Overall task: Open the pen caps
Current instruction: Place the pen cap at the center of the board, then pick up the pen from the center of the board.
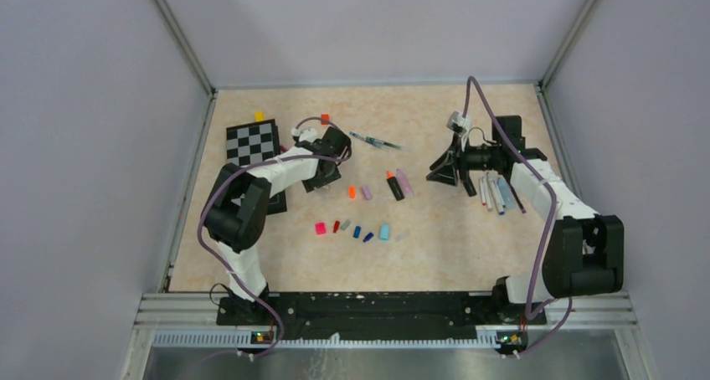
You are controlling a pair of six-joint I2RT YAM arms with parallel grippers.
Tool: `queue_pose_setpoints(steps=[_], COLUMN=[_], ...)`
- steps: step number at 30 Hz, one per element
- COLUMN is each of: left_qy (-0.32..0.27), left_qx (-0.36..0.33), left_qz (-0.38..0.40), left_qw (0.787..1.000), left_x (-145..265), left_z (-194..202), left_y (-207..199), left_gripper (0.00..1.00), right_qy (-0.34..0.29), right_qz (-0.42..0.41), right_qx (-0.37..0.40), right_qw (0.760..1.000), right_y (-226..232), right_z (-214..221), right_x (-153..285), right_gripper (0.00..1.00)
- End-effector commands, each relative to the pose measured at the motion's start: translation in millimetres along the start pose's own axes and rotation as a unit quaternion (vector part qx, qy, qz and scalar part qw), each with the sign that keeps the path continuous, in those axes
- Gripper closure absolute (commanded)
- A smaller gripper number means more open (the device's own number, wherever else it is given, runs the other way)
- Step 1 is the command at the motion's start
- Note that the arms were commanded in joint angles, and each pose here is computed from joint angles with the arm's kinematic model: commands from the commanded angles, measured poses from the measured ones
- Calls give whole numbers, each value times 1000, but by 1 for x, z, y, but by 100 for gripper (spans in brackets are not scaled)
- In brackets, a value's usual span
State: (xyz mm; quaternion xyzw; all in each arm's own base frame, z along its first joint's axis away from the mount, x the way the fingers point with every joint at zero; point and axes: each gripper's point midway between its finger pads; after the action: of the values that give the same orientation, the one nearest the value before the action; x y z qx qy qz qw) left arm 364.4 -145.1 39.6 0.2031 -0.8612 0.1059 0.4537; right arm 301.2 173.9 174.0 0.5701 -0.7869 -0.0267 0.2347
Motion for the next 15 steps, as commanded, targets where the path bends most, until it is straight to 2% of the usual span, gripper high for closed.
queue_pose_setpoints(steps=[1,11,15], left_qy=[-5,12,17], left_qx=[1,-6,-1], left_qz=[6,3,-1], left_qw=[1000,1000,1000], left_x=[-5,-8,-7], left_z=[-8,1,7], left_y=[-10,-6,1], left_gripper=[38,55,58], right_qy=[-9,-8,-8], right_qz=[-6,-8,-11], right_qx=[26,22,18], right_qw=[1000,1000,1000], right_y=[-2,-3,-3], right_z=[-15,-14,-14], right_x=[1,1,0], right_gripper=[59,59,59])
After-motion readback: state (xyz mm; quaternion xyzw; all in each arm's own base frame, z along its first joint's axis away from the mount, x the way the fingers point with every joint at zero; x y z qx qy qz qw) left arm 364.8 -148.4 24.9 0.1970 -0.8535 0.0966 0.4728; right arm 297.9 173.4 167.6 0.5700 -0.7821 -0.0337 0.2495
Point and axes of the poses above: each gripper's point midway between its finger pads, its own x axis back along the fingers, its own y axis along the line the jaws close on, z = x × y, and after that the axes turned 3 degrees about -x, right-handed
